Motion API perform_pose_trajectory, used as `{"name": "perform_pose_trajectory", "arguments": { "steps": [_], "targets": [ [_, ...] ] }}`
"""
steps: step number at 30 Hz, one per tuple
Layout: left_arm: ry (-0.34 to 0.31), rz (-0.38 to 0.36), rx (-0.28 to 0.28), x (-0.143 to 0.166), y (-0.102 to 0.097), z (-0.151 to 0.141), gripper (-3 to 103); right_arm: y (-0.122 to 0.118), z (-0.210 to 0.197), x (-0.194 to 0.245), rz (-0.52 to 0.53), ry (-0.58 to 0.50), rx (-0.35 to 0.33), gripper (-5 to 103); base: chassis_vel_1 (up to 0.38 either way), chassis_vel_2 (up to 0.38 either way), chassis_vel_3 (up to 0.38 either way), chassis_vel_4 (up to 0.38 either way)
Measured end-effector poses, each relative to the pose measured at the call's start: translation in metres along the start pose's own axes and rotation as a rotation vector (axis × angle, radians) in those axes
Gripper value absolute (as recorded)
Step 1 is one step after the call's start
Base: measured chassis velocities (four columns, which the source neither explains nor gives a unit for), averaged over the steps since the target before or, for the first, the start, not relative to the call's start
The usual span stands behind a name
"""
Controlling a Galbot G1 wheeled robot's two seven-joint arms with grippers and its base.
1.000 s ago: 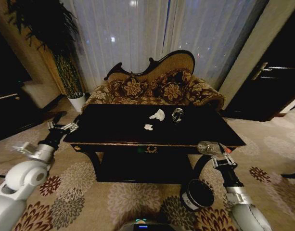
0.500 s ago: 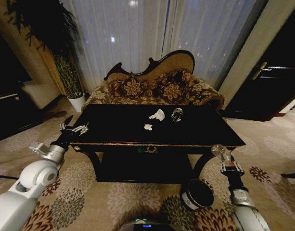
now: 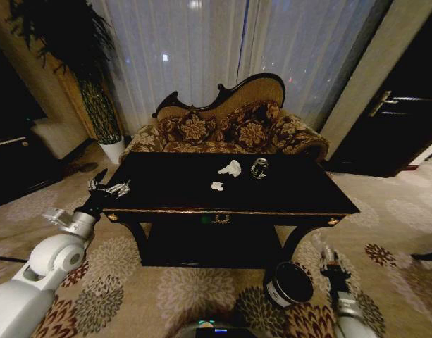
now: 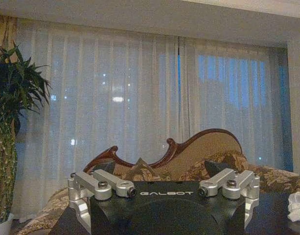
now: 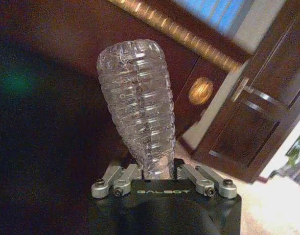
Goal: Move to the front of the table and place the trash on the table into the trash bin.
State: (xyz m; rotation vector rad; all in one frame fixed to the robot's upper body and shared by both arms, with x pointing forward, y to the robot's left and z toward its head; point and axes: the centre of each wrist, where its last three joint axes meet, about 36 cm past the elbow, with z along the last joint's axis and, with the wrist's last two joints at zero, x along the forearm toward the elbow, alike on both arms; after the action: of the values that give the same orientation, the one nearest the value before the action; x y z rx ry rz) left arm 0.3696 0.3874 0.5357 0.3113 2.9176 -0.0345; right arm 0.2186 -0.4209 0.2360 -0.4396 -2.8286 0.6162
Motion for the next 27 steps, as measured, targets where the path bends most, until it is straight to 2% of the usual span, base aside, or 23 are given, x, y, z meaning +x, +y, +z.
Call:
{"name": "perform_pose_trajectory", "arguments": {
  "steps": [2,8,10,13,18,24,27],
  "targets": [
    [0.000,0.000,0.000,0.000,0.000,0.000,100,0.001,0.002,0.000,-0.003,0.004,-0.001,26,0.000,0.000,0.000,0.000],
    [0.000,0.000,0.000,0.000,0.000,0.000,100,0.035,0.037,-0.015,-0.058,0.056,-0.024,26,0.000,0.000,0.000,0.000],
    [0.000,0.000,0.000,0.000,0.000,0.000,100,0.039,0.039,-0.018,-0.063,0.062,-0.021,26,0.000,0.000,0.000,0.000],
    [0.000,0.000,0.001,0.000,0.000,0.000,100,0.054,0.058,-0.030,-0.081,0.096,0.007,26,0.000,0.000,0.000,0.000],
    [0.001,0.000,0.001,0.000,0.000,0.000,100,0.064,0.084,-0.041,-0.102,0.144,0.042,26,0.000,0.000,0.000,0.000],
    [0.001,0.000,0.001,0.000,0.000,0.000,100,0.074,0.096,-0.056,-0.113,0.162,0.042,26,0.000,0.000,0.000,0.000],
    [0.001,0.000,0.001,0.000,0.000,0.000,100,0.087,0.102,-0.067,-0.130,0.174,0.051,26,0.000,0.000,0.000,0.000]
  ]
}}
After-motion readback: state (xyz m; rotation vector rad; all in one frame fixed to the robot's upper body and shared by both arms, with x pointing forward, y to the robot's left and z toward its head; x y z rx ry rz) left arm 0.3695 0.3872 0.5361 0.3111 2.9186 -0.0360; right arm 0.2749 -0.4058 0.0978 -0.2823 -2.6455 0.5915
